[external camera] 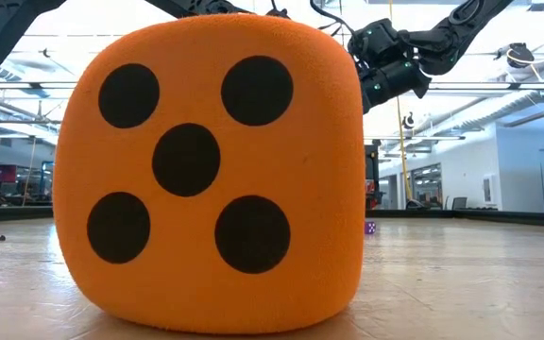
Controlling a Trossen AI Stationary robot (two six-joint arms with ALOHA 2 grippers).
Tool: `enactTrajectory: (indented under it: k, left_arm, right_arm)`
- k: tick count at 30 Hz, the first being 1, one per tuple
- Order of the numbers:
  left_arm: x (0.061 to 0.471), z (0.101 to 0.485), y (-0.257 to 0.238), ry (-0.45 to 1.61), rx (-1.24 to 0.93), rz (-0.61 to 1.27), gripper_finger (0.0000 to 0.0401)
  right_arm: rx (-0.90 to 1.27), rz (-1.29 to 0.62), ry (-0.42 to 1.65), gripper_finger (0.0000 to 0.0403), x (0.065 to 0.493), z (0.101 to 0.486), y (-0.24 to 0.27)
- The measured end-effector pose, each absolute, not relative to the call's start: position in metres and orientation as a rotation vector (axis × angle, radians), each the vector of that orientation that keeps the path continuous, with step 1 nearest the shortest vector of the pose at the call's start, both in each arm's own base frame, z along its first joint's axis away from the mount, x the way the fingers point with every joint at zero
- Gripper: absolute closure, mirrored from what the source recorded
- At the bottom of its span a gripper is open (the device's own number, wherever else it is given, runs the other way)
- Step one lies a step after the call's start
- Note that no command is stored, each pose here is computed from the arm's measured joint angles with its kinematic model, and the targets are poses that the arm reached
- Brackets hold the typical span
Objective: Pick & Place Dice
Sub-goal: Put the big red dice into the green bin
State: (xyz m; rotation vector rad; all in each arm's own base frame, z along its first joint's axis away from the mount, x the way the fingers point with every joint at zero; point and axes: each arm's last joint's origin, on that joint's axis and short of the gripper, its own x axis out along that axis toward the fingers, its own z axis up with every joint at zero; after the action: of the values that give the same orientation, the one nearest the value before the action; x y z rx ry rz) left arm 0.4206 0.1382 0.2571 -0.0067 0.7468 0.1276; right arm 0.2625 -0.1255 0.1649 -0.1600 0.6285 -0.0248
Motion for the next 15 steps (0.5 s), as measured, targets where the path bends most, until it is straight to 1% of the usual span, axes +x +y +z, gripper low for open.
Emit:
enactTrajectory:
  k: [15]
  left_arm:
    - [0.4189, 0.2591, 0.1380, 0.751, -0.011, 0.133, 0.0001]
  right_arm:
    - [-0.151, -0.032, 0.618, 0.0403, 0.2632, 0.1654, -0.1259]
